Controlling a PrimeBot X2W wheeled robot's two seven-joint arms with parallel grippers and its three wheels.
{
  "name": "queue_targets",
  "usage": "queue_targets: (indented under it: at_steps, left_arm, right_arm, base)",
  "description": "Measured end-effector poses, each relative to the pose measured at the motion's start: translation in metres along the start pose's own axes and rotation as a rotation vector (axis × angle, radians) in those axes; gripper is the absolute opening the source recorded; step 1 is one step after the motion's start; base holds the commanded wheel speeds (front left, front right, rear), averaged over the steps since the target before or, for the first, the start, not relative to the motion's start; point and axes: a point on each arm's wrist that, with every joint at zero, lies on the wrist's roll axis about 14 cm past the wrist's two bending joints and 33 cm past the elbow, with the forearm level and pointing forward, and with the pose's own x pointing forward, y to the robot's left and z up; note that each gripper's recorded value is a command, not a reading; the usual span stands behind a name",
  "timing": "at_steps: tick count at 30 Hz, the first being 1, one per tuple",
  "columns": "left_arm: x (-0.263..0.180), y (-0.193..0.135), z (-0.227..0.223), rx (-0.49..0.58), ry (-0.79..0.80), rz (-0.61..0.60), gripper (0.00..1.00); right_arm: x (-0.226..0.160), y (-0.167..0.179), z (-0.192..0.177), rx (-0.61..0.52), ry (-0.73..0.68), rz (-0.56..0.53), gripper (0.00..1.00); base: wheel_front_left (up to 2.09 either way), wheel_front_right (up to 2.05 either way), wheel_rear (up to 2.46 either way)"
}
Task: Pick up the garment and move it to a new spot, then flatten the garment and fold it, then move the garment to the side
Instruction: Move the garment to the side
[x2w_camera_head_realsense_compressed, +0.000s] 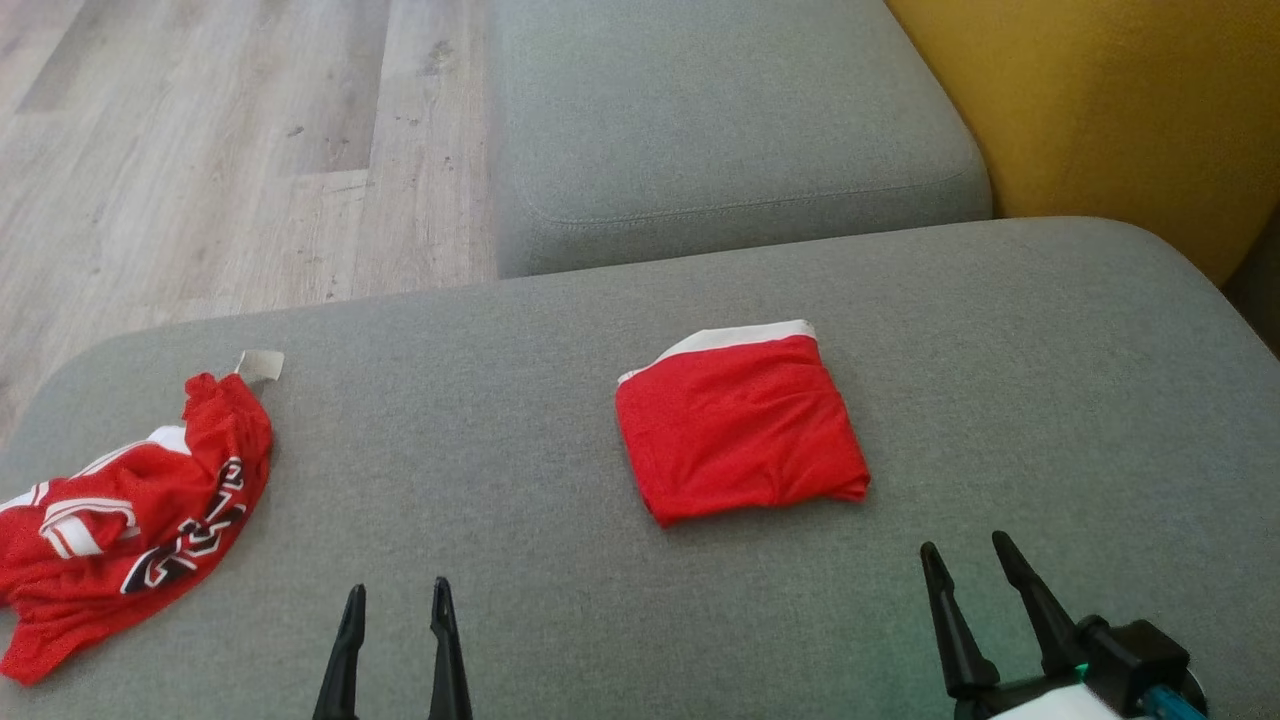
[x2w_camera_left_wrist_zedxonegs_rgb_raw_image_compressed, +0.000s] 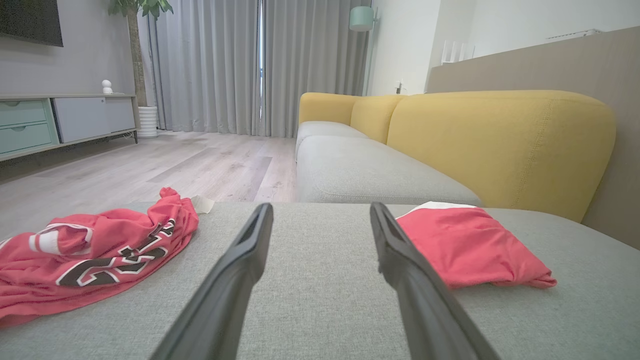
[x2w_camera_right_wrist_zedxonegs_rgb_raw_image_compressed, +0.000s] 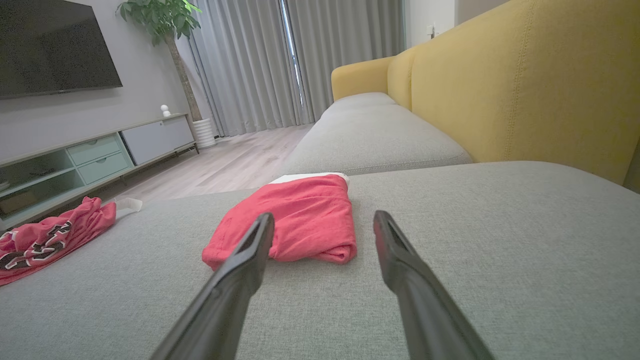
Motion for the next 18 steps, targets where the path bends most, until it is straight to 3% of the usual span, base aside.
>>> queue_targets:
  at_steps: [18]
  left_arm:
    - [-0.003, 0.005, -0.011, 0.008, 0.036, 0.013, 1.00]
  right_arm:
    - [0.003, 0.000, -0.004, 0.010, 0.016, 0.000, 1.00]
  base:
    - [0.00, 0.00, 0.00]
